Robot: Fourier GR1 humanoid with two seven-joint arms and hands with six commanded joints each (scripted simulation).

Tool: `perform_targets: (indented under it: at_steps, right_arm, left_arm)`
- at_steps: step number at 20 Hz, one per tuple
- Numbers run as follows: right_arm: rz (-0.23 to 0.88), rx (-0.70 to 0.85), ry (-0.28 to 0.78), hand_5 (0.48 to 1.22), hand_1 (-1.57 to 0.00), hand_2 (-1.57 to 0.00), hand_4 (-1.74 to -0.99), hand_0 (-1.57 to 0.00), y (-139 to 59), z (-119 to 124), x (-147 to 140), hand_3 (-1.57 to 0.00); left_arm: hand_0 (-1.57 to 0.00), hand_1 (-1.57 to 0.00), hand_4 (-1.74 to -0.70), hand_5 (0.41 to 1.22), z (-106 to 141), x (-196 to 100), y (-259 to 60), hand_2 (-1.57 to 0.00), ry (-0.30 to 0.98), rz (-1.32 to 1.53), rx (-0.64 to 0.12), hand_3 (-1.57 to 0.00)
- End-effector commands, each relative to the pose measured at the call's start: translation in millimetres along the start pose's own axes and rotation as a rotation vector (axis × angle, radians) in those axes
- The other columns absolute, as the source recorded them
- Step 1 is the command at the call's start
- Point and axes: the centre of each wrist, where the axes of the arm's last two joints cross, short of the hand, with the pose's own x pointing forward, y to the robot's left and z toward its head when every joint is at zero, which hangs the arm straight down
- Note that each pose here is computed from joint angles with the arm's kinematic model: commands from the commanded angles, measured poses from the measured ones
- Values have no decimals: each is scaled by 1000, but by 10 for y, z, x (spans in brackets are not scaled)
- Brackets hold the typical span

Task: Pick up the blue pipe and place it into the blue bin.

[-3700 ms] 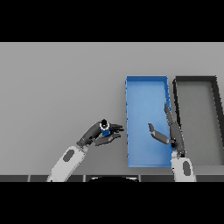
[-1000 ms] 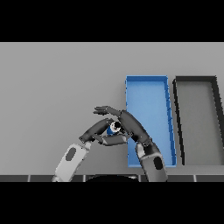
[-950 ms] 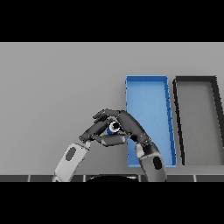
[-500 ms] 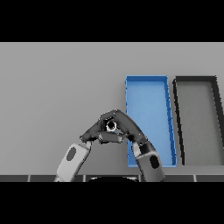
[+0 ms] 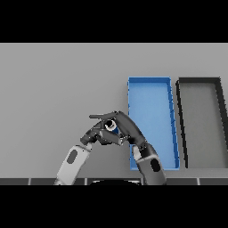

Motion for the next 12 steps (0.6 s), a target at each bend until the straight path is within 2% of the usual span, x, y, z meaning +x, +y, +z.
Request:
perform_targets:
  at_steps: [1, 3, 5, 7, 9, 12]
  right_arm:
    - [-7, -3, 11, 1205, -1561, -1561, -1736, -1561, 9, -12, 12, -1553]
    - [-18, 3, 19, 1211, -1565, -1565, -1738, -1565, 64, 1, 45, -1559]
    - [-12, -11, 32, 1214, -1567, -1567, -1739, -1567, 51, 0, 41, -1563]
    - [0, -28, 38, 1217, -1568, -1569, -1740, -1568, 40, -17, 45, -1566]
    - [8, -24, 22, 1218, -1569, -1569, -1740, -1569, 78, -42, 30, -1568]
    - [-21, -30, 2, 1220, -1570, -1570, -1741, -1570, 45, -16, 15, -1569]
  left_arm:
    - [-935, -858, -1372, 1221, 3, -1, -2, -827, 4, -1, -28, -746]
    - [-598, -549, -1206, 1221, 18, 9, 46, -529, 18, -25, -70, -477]
    - [-383, -351, -1085, 1029, 12, 2, 49, -338, 41, -44, -69, -305]
    - [-244, -224, -1017, 848, 6, 13, 24, -216, 78, -31, -58, -195]
    - [-156, -143, -980, 704, 41, -14, 43, -138, 94, -16, -48, -124]
    - [-79, -73, -968, 567, 53, -6, 19, -70, 108, 8, -49, -63]
